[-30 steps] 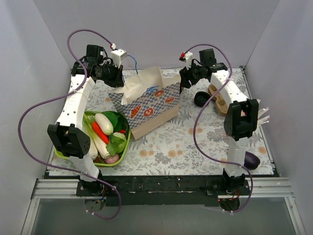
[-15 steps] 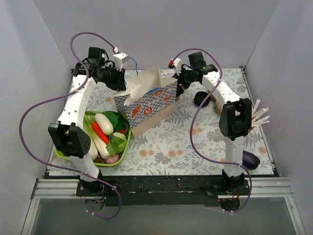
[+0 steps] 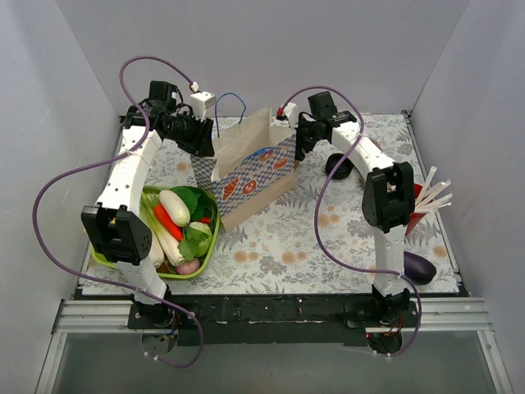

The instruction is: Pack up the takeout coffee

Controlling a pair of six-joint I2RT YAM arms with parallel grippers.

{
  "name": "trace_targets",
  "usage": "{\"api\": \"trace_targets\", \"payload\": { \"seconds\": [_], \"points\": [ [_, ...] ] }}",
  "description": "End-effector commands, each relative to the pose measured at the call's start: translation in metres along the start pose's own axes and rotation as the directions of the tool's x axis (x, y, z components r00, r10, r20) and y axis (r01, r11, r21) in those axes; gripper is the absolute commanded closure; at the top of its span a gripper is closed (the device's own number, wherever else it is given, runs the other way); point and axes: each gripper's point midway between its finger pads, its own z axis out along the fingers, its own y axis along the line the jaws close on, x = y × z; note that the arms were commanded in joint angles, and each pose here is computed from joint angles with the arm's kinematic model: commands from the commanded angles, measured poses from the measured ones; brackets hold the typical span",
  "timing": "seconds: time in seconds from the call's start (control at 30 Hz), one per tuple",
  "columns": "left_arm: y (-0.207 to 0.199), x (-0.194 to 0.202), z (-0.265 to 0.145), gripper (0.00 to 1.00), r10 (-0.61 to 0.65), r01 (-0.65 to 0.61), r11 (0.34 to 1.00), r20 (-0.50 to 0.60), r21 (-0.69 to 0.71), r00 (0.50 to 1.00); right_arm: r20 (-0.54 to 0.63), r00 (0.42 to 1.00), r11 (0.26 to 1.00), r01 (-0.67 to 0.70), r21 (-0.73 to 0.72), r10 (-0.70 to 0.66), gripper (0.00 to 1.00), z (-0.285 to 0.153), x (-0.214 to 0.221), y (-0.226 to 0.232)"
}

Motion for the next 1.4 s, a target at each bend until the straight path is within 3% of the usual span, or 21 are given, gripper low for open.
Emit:
{"api": "trace_targets", "payload": {
  "seconds": [0.0,0.27,0.7,0.83,1.1,1.37],
  "points": [
    [-0.002,-0.001,-0.002,0.6,-0.006,0.006,1.0,0.006,0.005,1.0,0.021,0.999,0.998,0.043,0.041,-0.044,0.24,0.004,-0.01,-0.007],
    [-0.004,0.001,-0.002,0.6,-0.008,0.007,1.0,0.006,0.015,1.0,0.078,0.993,0.992,0.083,0.098,-0.091,0.24,-0.005,-0.026,-0.013],
    [-0.005,0.002,-0.003,0.6,-0.008,0.008,1.0,0.006,0.015,1.0,-0.012,0.998,0.997,0.058,0.06,-0.058,0.28,0.013,-0.001,-0.008],
    [-0.005,0.002,-0.001,0.6,-0.008,0.007,1.0,0.005,0.02,1.0,-0.028,0.998,0.997,0.063,0.05,-0.061,0.41,0.011,0.002,-0.005],
    [-0.008,0.005,0.0,0.6,-0.005,0.004,0.999,0.015,0.033,1.0,0.025,0.997,0.995,0.065,0.072,-0.067,0.51,-0.012,-0.021,-0.004],
    [-0.011,0.008,0.003,0.6,-0.011,0.01,0.999,0.021,0.052,1.0,-0.002,0.995,0.994,0.095,0.051,-0.095,0.78,-0.018,-0.016,0.002]
  ]
}}
